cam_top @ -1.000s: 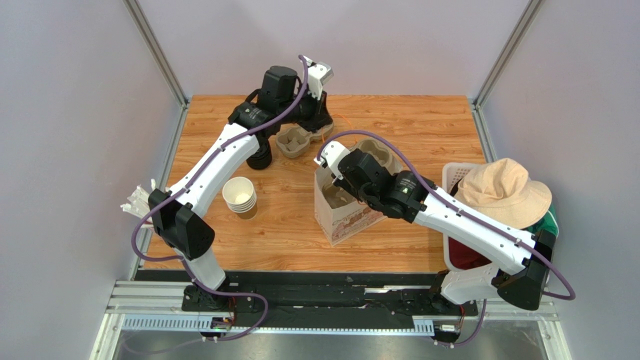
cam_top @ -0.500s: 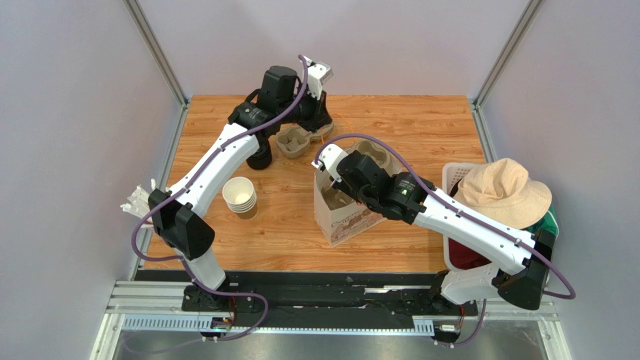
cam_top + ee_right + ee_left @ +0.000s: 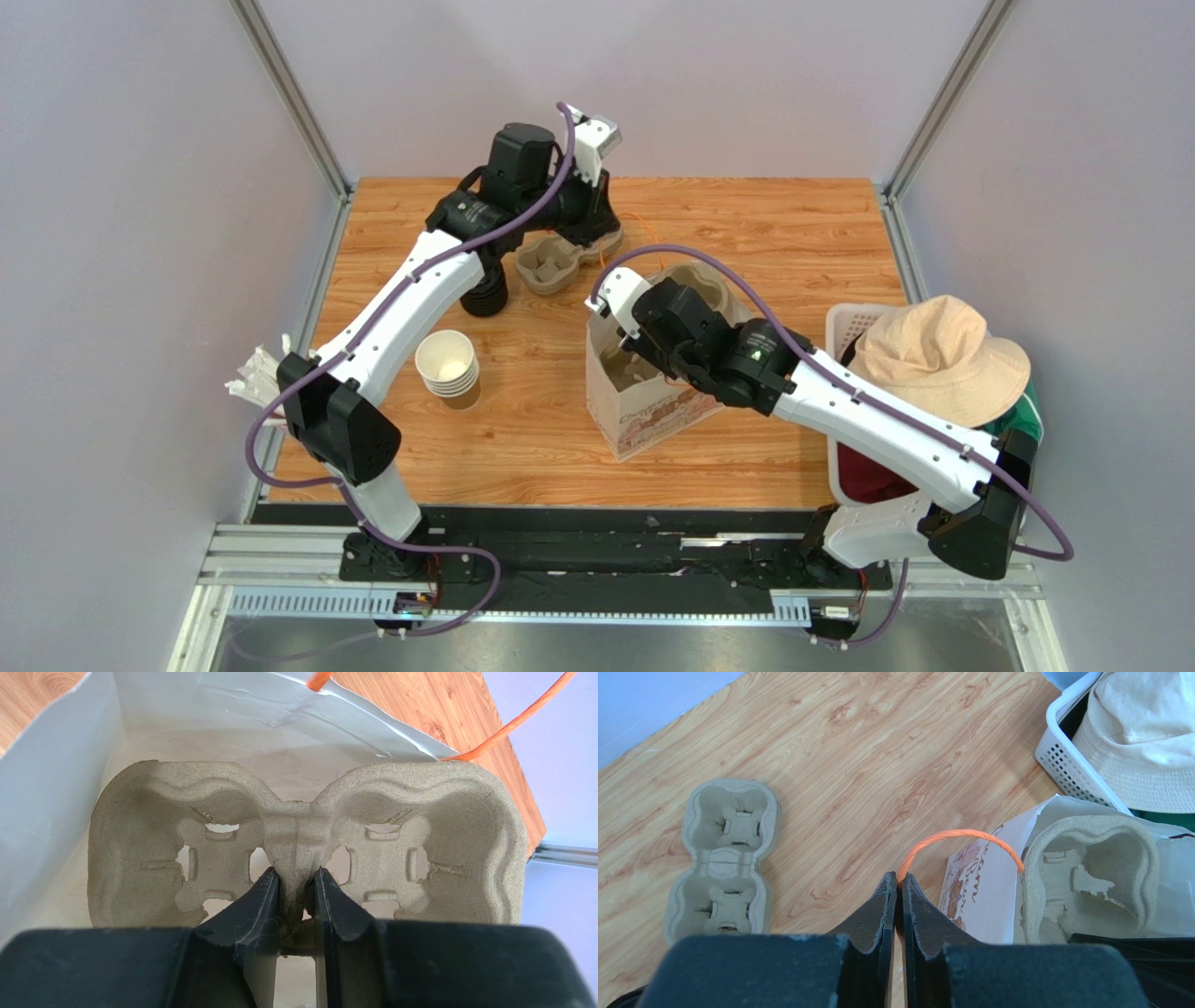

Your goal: Pack the takeout coffee

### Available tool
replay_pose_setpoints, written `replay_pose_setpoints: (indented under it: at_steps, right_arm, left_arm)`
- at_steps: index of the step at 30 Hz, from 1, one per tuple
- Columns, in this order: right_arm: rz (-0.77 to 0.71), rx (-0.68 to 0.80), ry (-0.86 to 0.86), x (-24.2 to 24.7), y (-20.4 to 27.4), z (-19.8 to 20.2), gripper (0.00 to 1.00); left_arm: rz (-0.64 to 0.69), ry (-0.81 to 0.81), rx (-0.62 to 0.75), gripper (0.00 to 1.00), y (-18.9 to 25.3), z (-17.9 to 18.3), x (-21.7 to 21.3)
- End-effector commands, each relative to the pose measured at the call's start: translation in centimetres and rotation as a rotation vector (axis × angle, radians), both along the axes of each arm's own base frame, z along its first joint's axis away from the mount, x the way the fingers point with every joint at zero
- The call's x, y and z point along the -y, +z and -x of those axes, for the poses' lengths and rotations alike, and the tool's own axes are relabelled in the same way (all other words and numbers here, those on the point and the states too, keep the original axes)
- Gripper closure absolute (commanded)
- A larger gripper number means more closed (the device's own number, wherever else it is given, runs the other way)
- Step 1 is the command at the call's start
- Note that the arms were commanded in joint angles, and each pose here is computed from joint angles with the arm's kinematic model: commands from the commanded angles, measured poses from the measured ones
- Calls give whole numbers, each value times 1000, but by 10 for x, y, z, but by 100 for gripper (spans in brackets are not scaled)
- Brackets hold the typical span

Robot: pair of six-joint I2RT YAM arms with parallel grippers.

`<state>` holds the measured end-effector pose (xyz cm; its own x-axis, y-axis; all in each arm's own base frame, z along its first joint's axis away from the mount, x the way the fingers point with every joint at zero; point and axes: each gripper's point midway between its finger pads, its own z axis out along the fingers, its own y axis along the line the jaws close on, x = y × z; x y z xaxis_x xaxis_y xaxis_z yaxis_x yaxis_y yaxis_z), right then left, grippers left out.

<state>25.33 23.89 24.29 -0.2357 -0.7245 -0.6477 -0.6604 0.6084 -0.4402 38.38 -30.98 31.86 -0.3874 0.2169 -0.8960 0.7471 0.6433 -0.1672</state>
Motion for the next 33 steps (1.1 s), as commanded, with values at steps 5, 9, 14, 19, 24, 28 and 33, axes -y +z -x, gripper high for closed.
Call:
replay_pose_setpoints:
  at_steps: [5,9,14,19,24,28,33]
  right_arm:
    - [-97,-59,-56,1,-2,-3,79]
    - [-164,-67,-102,0,5,-9,79]
    - [-229,-79,-136,-8,14,-13,79]
    - [-246,-98,-176,-13,10,-18,78]
    - [-273,-118,-247,-15,4,-21,77]
    - [-282,-118,-282,-12,2,-24,78]
    - [-296,-175,-278,-12,-9,-21,79]
  left_arm:
    - [35,4,54,90,22,1,1]
    - [38,3,50,90,23,2,1]
    - [42,1,47,90,23,2,3]
    - [46,-3,46,90,25,3,4]
    - [44,2,61,90,31,3,2]
    - [47,7,74,90,37,5,0]
    - [43,14,89,90,41,5,-2]
